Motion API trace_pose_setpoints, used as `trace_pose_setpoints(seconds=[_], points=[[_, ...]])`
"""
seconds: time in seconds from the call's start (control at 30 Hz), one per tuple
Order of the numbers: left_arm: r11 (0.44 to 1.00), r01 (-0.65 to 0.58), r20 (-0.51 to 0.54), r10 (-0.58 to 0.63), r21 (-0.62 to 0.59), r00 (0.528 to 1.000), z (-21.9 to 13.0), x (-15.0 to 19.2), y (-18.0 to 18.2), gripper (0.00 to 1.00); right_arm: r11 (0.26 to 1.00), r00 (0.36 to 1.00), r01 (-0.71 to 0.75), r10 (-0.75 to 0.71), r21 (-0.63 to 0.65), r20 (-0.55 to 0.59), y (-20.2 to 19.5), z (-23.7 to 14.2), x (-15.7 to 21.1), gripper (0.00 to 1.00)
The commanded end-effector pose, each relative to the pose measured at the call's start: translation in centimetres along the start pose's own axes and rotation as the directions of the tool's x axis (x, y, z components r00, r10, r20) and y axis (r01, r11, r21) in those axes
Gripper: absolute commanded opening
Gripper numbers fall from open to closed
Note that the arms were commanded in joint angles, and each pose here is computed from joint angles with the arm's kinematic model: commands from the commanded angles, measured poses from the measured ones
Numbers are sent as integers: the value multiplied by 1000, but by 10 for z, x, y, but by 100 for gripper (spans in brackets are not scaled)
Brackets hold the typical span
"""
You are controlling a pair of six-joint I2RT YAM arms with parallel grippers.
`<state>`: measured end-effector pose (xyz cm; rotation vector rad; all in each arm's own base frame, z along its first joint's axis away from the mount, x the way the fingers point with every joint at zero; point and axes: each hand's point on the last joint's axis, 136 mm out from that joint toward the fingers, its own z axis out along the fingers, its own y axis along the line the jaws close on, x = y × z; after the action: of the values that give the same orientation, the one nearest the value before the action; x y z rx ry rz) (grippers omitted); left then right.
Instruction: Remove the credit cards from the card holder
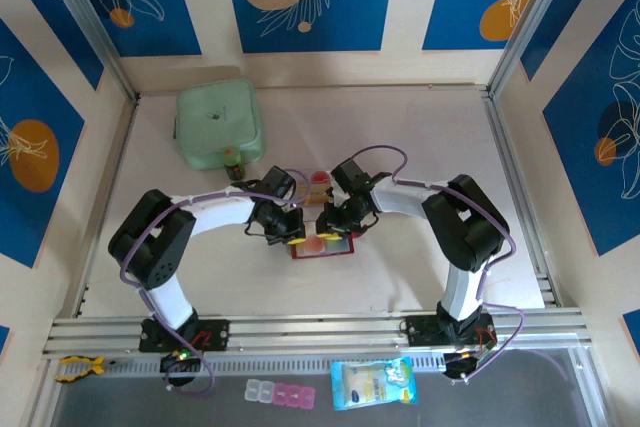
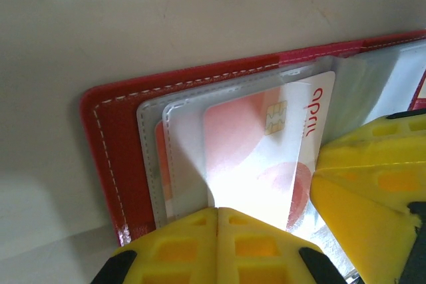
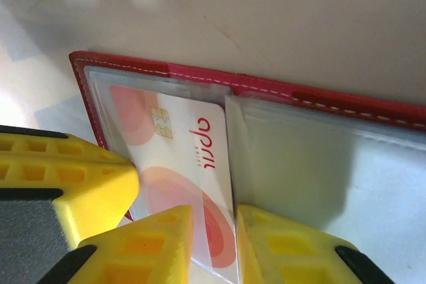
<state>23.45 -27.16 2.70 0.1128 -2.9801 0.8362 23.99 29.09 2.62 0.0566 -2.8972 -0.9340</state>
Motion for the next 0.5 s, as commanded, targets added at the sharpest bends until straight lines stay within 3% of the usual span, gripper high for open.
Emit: trace_pose_setpoints(seconds=[0.0, 0.47], points=[[997, 0, -29, -3, -78, 1000, 5, 9, 18, 0, 997, 999, -24, 21, -69, -40, 5, 3, 6, 25], [997, 0, -25, -2, -74, 1000, 3, 8, 17, 0, 991, 1000, -16, 15, -132, -13, 15, -8, 4, 21]])
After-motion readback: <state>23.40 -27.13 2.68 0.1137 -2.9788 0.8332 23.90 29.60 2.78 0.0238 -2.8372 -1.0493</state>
